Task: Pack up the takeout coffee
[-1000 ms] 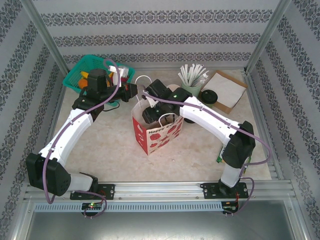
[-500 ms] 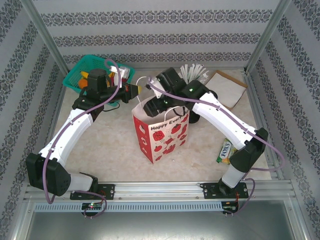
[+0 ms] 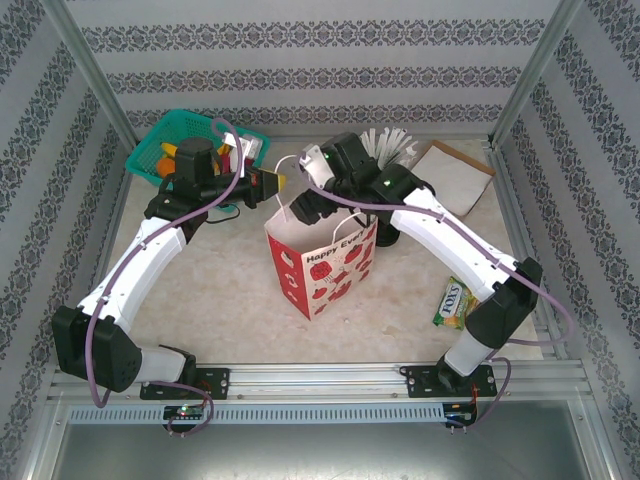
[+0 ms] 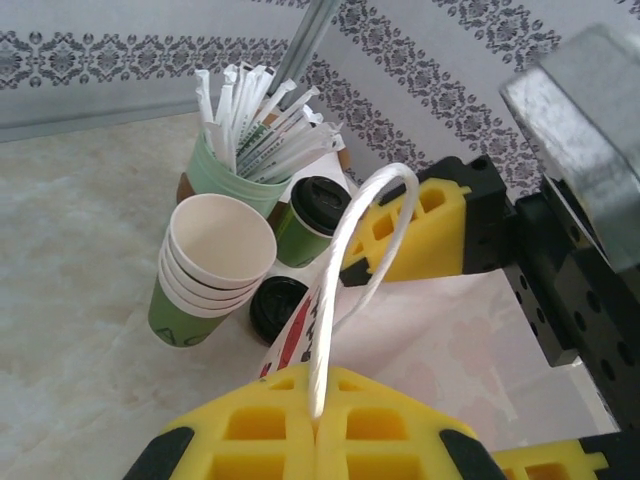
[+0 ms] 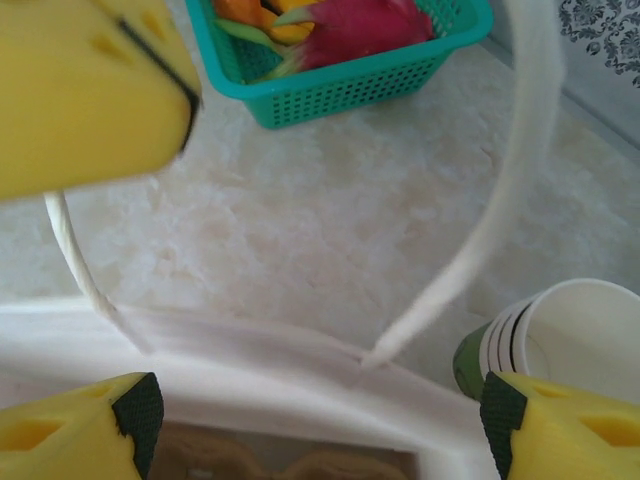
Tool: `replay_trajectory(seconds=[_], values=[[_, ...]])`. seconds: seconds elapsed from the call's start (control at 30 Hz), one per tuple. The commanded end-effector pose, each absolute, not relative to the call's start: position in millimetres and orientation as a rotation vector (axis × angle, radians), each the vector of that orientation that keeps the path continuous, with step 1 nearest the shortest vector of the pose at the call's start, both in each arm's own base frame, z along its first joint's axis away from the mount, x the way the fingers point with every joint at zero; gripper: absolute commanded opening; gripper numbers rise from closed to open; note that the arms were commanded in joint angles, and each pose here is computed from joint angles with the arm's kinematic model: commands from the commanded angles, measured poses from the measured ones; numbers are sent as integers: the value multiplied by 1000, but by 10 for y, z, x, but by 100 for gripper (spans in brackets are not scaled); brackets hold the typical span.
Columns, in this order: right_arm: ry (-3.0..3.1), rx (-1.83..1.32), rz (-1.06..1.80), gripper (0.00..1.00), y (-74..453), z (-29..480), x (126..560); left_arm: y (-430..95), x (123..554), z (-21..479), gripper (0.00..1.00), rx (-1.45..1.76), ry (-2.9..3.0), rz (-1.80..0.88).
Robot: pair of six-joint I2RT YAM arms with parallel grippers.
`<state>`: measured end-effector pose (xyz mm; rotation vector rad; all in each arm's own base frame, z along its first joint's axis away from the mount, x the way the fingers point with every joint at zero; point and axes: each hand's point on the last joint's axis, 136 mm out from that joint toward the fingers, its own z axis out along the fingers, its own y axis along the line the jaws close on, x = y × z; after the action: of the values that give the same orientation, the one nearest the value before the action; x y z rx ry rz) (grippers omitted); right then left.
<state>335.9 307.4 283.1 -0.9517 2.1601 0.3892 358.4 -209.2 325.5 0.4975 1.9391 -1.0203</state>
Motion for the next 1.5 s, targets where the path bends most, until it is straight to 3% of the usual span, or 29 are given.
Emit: replay_trajectory(seconds=[0.0,0.2,0.47,0.63,0.8,1.03,1.47], values=[[2067,-987,319,85,2994,2986,3331,-2019,3671,3289,0,479,1941,-953],[2084,-809,-49,86,2562,2761,3675,-2140,3561,3334,0,588,1905,-1038],[1972,-844,109,86,2798,2866,3584,-2149,3601,3246,0,595,1926,-1033],[1991,-872,83,86,2516,2844,3615,-2173,3574,3263,0,646,1922,-1038],[1966,-818,244,86,2434,3000,3704,-2204,3515,3298,0,705,1890,-1050],[2004,-1142,560,85,2607,2859,3282,-2215,3506,3314,0,765,1868,-1027],[1938,-1454,445,84,2677,2737,3642,-2304,3403,3419,0,916,1815,-1077]])
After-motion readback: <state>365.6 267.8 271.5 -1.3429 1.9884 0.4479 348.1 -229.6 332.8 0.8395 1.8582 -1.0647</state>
